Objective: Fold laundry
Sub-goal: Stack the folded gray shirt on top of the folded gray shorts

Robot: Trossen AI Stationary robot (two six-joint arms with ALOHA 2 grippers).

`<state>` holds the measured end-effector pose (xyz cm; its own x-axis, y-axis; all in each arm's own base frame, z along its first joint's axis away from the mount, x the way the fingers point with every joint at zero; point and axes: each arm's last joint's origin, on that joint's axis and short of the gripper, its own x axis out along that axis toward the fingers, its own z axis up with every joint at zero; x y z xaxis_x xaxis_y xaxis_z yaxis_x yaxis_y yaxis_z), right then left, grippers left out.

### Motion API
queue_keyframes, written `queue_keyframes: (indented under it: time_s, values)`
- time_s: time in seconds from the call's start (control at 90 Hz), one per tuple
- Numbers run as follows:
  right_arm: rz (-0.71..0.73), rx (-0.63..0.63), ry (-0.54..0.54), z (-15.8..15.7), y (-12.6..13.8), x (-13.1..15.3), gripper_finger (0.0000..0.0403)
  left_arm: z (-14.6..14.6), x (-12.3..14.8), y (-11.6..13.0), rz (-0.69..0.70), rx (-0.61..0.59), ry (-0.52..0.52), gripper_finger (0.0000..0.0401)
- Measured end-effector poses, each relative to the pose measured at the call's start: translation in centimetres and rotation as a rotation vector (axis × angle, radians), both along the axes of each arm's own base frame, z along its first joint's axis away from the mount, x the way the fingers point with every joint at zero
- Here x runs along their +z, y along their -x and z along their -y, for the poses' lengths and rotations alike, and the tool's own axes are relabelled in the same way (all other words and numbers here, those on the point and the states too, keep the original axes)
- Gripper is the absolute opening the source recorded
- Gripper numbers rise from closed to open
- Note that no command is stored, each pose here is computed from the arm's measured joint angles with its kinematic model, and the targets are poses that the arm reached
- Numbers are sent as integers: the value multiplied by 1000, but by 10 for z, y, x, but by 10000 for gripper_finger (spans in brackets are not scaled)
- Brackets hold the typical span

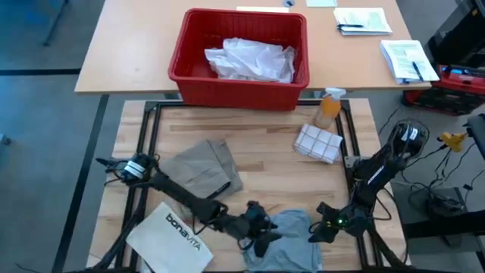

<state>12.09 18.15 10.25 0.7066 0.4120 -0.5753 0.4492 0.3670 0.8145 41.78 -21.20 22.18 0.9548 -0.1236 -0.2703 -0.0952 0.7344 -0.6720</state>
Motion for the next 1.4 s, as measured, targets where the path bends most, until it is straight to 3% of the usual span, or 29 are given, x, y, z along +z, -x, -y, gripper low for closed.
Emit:
queue_keyframes:
  time_s: [0.089, 0.278, 0.5, 1.033, 1.4]
  values:
    - [-9, -27, -9, 1, -5, 1, 380, -5, 5, -6, 26, -43, -30, 164]
    - [-7, -76, -7, 0, -11, 3, 380, -7, -12, -8, -30, -65, -43, 136]
    - [-20, -243, 0, -2, -22, 6, 380, -7, -13, -8, -35, -73, -37, 109]
    - [-56, -318, 77, -31, -58, 0, 378, -6, -17, -6, -58, -102, -108, 85]
    - [-91, -340, 53, -25, -65, -3, 281, -5, -17, -5, -68, -159, -90, 84]
